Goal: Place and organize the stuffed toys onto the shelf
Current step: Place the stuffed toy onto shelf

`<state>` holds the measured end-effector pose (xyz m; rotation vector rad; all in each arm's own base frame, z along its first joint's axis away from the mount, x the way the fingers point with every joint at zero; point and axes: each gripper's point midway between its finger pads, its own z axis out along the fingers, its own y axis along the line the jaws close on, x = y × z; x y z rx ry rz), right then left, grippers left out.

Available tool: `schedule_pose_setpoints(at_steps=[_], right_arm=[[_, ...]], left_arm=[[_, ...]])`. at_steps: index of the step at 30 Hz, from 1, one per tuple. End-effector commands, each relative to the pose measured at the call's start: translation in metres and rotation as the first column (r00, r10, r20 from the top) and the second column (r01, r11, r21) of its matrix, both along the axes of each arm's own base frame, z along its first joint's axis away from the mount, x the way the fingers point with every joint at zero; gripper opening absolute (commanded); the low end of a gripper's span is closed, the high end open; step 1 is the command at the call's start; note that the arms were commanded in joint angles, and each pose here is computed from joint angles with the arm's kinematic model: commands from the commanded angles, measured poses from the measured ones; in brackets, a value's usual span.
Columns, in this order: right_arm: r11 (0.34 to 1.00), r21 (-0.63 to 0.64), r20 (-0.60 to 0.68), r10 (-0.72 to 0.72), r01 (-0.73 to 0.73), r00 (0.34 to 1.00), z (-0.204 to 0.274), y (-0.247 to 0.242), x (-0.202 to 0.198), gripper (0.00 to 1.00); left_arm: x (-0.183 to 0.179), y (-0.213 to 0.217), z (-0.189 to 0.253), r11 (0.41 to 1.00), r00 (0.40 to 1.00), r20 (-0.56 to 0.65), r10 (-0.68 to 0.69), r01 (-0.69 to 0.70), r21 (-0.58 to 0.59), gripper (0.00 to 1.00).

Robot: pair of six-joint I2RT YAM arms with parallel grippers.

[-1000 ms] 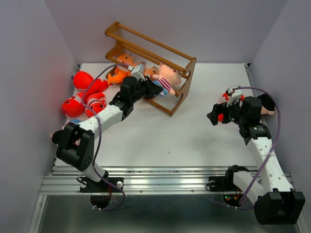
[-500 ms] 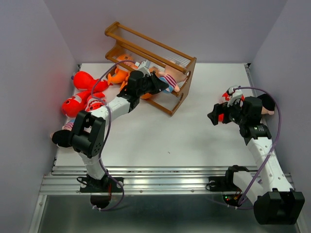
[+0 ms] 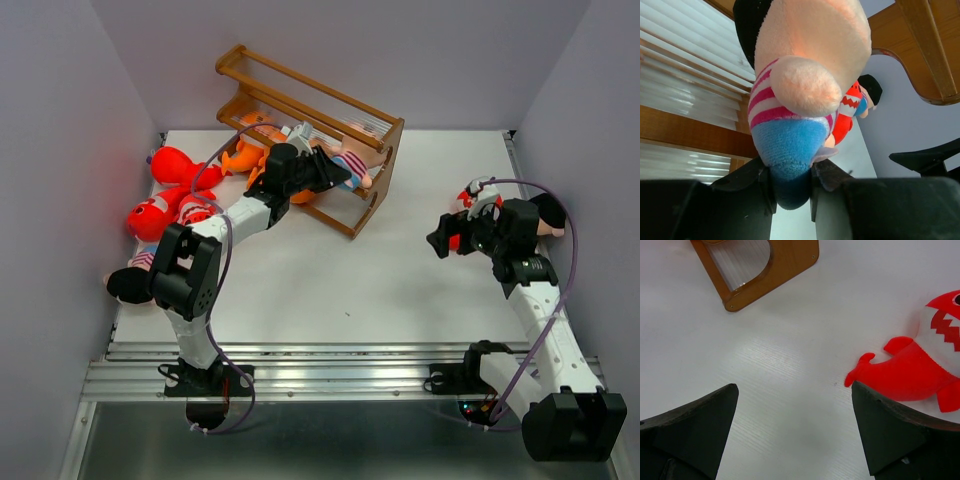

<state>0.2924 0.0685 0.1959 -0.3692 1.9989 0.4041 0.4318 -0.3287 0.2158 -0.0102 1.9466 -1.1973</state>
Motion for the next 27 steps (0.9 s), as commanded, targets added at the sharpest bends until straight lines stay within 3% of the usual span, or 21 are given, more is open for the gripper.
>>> schedule_pose_setpoints(at_steps=[1, 4, 13, 20, 25, 27], right_arm=[[1.000, -0.003, 0.042, -0.005, 0.005, 0.999, 0.006, -0.002, 0.007, 1.00], [1.000, -0.006, 0.043, -0.007, 0.008, 0.999, 0.006, -0.003, 0.007, 1.00], [1.000, -0.007, 0.045, -0.007, 0.007, 0.999, 0.007, -0.003, 0.007, 1.00], [1.000, -0.008, 0.044, -0.014, 0.014, 0.999, 0.006, -0.005, 0.008, 1.00], [1.000, -0.008, 0.045, -0.012, 0.012, 0.999, 0.006, -0.005, 0.008, 1.00], [1.000, -0.009, 0.047, -0.010, 0.010, 0.999, 0.006, -0.005, 0.007, 1.00]], left_arm=[[0.000, -0.008, 0.041, 0.998, 0.995, 0.095, -0.036, 0.042, -0.052, 0.44], [-0.001, -0.006, 0.043, 0.998, 0.995, 0.098, -0.032, 0.037, -0.052, 0.58], [-0.007, -0.003, 0.049, 0.998, 0.993, 0.115, -0.033, 0.039, -0.049, 0.68], [-0.012, 0.002, 0.056, 0.998, 0.991, 0.133, -0.031, 0.037, -0.042, 0.82], [-0.014, 0.007, 0.059, 0.999, 0.988, 0.151, -0.025, 0.029, -0.023, 0.83], [-0.015, 0.009, 0.061, 1.000, 0.987, 0.160, -0.022, 0.025, -0.018, 0.89]])
